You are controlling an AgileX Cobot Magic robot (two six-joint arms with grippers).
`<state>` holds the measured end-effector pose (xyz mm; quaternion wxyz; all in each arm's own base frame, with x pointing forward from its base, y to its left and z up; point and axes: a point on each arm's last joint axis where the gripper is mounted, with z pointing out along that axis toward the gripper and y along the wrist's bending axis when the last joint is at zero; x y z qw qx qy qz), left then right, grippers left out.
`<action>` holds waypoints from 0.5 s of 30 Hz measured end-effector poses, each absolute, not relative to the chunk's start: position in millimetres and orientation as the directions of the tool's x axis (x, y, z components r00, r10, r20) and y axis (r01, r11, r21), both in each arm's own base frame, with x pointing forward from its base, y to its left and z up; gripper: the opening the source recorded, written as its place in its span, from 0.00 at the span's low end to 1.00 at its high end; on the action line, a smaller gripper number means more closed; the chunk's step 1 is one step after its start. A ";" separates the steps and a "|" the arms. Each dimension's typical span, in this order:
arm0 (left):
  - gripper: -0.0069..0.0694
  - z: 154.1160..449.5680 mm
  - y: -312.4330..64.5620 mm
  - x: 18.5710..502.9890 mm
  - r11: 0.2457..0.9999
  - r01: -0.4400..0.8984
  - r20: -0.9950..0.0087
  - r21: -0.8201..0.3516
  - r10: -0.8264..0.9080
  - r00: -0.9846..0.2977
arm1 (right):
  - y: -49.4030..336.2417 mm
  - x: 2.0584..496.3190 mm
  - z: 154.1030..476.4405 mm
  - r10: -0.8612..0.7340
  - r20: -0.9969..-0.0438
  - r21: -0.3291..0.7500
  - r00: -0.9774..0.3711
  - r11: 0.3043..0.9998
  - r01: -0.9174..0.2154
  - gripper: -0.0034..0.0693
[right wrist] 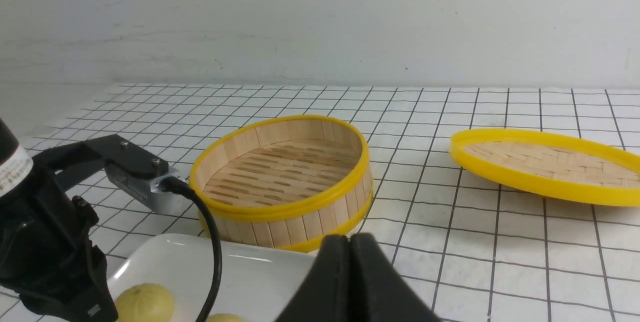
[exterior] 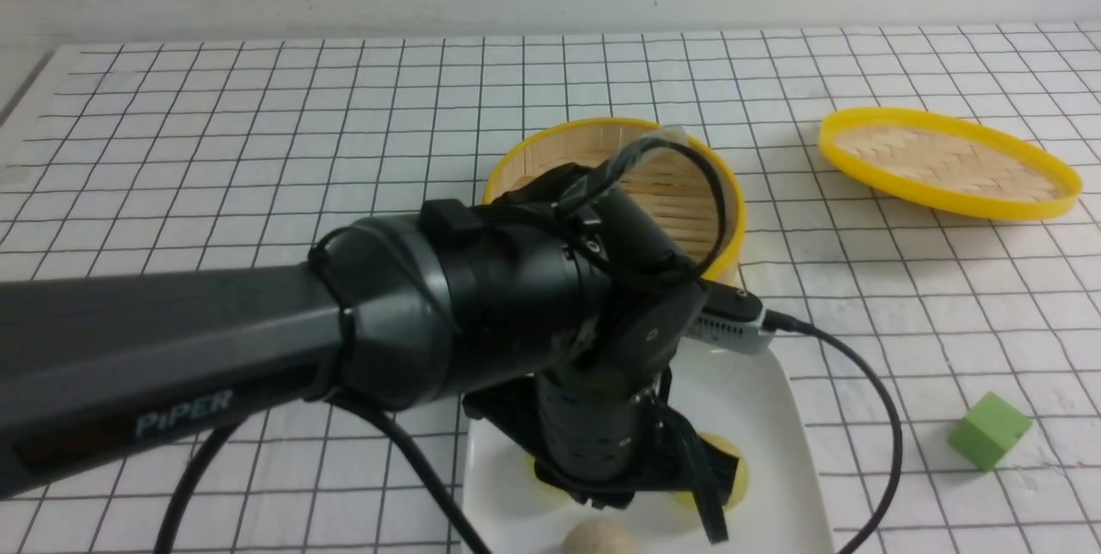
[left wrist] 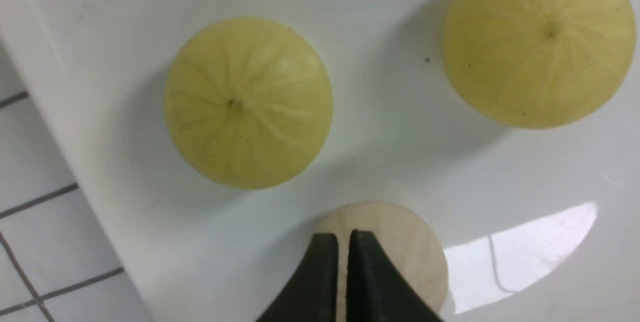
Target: Put the steamed buns into the plate on the white-black tablecloth.
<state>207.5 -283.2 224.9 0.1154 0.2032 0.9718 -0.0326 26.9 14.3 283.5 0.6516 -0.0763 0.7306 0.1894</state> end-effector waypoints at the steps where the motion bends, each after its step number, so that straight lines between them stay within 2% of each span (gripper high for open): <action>1: 0.12 225.0 -283.1 207.7 0.914 0.404 -0.240 -0.014 0.390 -0.889 | 14.4 27.9 280.7 0.134 -0.981 0.175 -0.138 0.918 -0.355 0.04; 6: 0.10 226.8 -282.0 208.5 0.912 0.411 -0.252 -0.002 0.397 -0.882 | 11.8 35.9 252.1 0.098 -0.987 0.130 -0.130 0.954 -0.269 0.05; 11: 0.10 244.5 -274.6 208.6 0.903 0.430 -0.312 0.027 0.416 -0.854 | 4.2 49.0 197.0 0.024 -0.966 0.047 -0.257 0.995 -0.084 0.05; 15: 0.10 255.5 -268.3 207.2 0.901 0.432 -0.333 0.047 0.422 -0.843 | 1.9 50.5 175.3 0.022 -0.945 0.036 -0.326 0.999 -0.038 0.05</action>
